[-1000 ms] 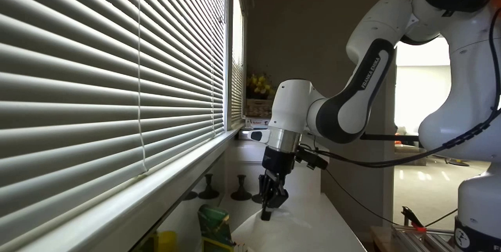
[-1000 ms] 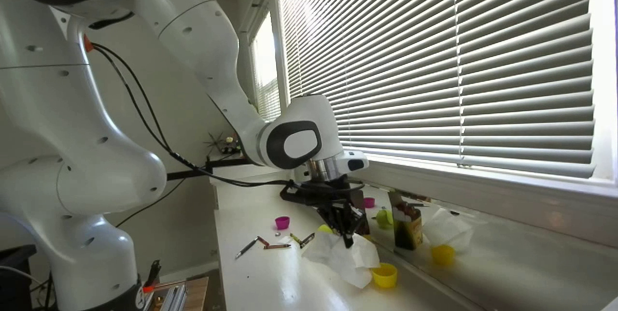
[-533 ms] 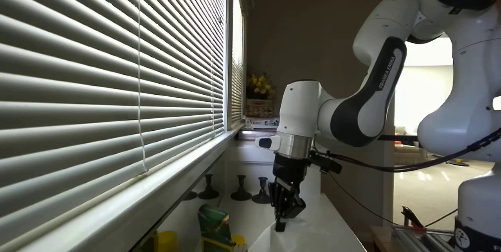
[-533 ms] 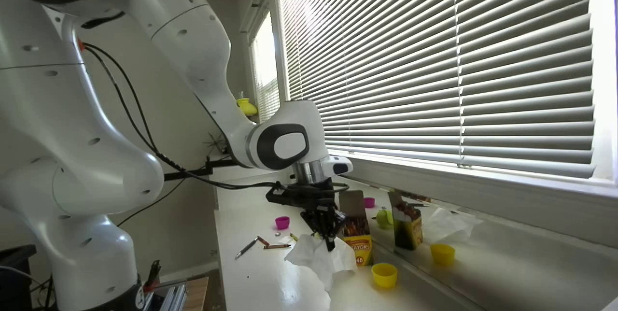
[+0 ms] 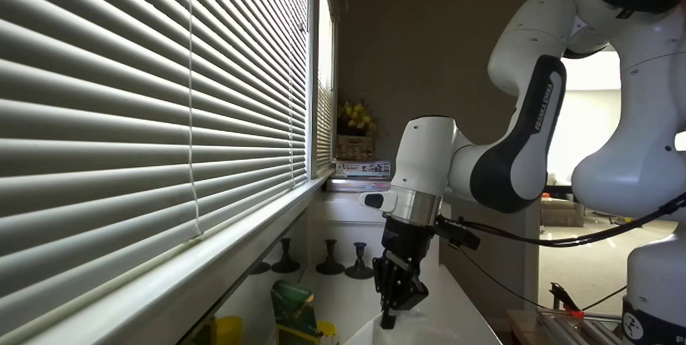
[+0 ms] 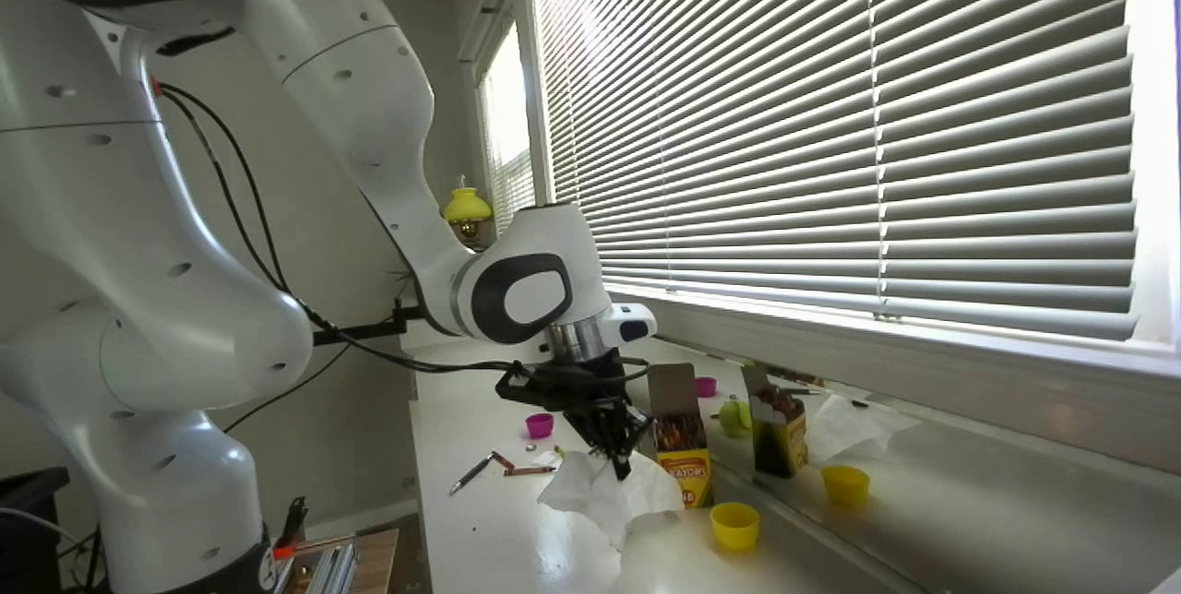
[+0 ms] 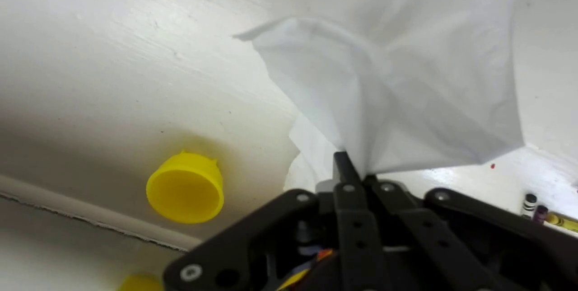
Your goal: Pick up the napkin and wipe the mirror part of the counter
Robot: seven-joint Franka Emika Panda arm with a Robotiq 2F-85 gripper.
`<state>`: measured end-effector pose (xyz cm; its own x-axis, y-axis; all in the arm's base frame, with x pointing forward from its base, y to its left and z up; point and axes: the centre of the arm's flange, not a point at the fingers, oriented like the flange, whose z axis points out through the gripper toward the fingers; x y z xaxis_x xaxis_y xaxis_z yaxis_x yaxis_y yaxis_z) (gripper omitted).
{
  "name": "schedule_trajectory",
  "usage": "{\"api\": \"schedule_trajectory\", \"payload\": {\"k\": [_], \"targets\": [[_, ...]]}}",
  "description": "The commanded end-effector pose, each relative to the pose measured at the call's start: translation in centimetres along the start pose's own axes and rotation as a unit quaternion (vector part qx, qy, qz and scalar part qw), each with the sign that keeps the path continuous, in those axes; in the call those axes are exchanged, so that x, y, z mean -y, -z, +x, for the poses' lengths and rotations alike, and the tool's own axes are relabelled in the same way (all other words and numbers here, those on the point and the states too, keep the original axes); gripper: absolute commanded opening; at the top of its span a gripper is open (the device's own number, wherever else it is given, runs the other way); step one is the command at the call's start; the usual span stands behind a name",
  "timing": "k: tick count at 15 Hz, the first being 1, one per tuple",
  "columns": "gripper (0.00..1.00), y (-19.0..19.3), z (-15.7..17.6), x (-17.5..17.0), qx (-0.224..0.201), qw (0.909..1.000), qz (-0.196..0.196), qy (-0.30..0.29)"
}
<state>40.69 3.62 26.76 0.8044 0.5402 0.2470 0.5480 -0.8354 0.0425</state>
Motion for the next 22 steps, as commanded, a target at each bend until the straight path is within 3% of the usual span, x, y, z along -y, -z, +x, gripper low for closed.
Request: {"api": "schedule_trajectory", "payload": {"k": [1,9,10,12,18,22], "targets": [[0.0,-1.7,-0.9,0.2,-0.005,0.9999,-0.01,-0.003],[0.03,-4.1,-1.9,0.0,0.018,0.9998,-0.003,-0.004],[0.27,-4.2,-1.9,0.0,0.02,0.9998,0.001,-0.005],[0.31,-4.1,-1.9,-0.1,0.022,0.9997,0.0,-0.005],[0.73,-0.6,-1.5,1.6,0.036,0.9992,0.006,0.014],[0.98,2.4,-0.9,3.3,0.079,0.9966,0.01,0.019]]}}
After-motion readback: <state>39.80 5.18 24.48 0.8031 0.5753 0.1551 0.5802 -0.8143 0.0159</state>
